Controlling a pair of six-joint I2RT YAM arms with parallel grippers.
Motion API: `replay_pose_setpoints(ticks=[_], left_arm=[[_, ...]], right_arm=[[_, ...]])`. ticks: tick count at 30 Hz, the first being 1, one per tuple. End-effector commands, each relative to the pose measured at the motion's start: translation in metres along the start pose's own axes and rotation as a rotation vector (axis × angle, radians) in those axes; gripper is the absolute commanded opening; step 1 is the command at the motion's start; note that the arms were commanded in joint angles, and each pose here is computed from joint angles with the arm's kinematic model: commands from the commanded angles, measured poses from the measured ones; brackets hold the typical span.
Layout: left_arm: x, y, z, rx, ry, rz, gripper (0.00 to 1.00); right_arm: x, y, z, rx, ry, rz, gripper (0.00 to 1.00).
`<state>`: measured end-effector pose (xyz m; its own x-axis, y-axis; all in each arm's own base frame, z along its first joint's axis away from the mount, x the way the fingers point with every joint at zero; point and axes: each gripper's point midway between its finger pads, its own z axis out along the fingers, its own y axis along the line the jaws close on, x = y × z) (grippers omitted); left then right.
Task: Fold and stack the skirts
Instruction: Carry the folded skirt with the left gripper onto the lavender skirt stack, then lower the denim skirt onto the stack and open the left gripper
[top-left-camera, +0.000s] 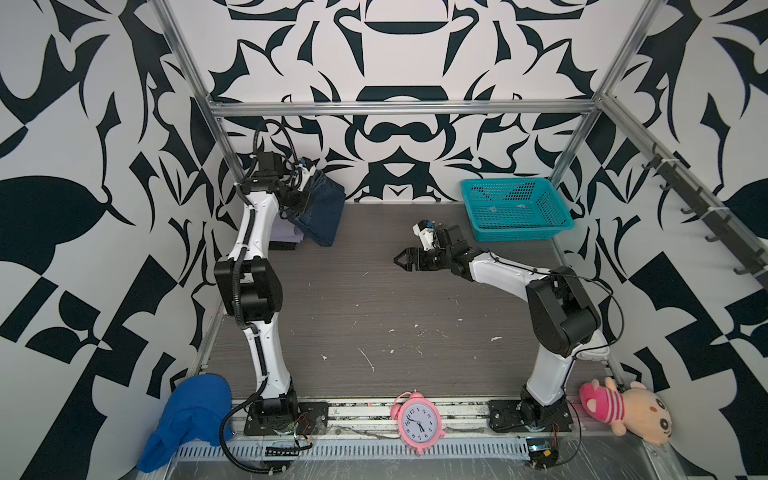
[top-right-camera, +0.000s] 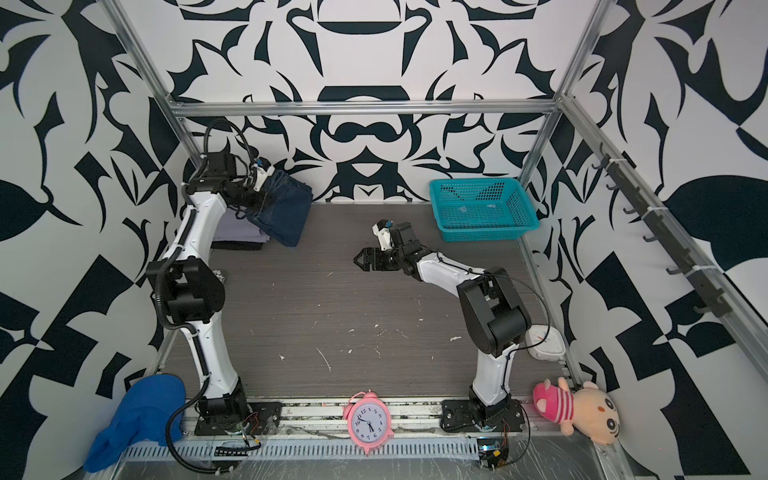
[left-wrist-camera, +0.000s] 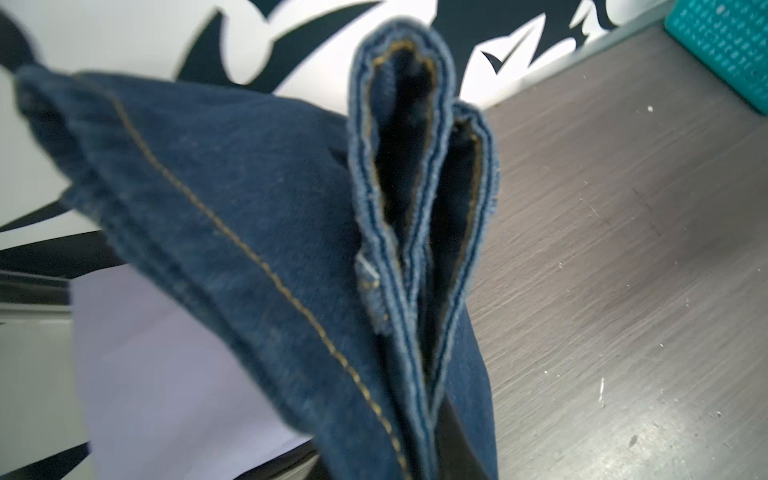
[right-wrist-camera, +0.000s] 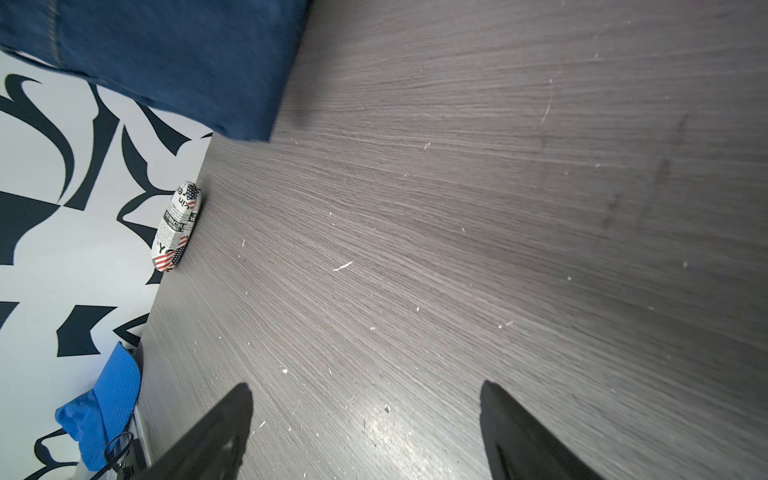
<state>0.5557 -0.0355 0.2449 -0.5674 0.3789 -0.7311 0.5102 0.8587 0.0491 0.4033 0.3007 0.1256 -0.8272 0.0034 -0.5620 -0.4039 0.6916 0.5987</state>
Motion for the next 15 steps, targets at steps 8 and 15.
replay_pose_setpoints(ticks=[8, 15], left_arm=[[-0.015, 0.046, -0.016, 0.090, -0.163, -0.009, 0.00], [0.002, 0.078, -0.021, 0.080, -0.144, -0.054, 0.00]], right_arm=[[-0.022, 0.035, -0.028, -0.029, -0.066, -0.049, 0.89], [-0.019, 0.038, -0.033, 0.012, -0.058, -0.061, 0.89]])
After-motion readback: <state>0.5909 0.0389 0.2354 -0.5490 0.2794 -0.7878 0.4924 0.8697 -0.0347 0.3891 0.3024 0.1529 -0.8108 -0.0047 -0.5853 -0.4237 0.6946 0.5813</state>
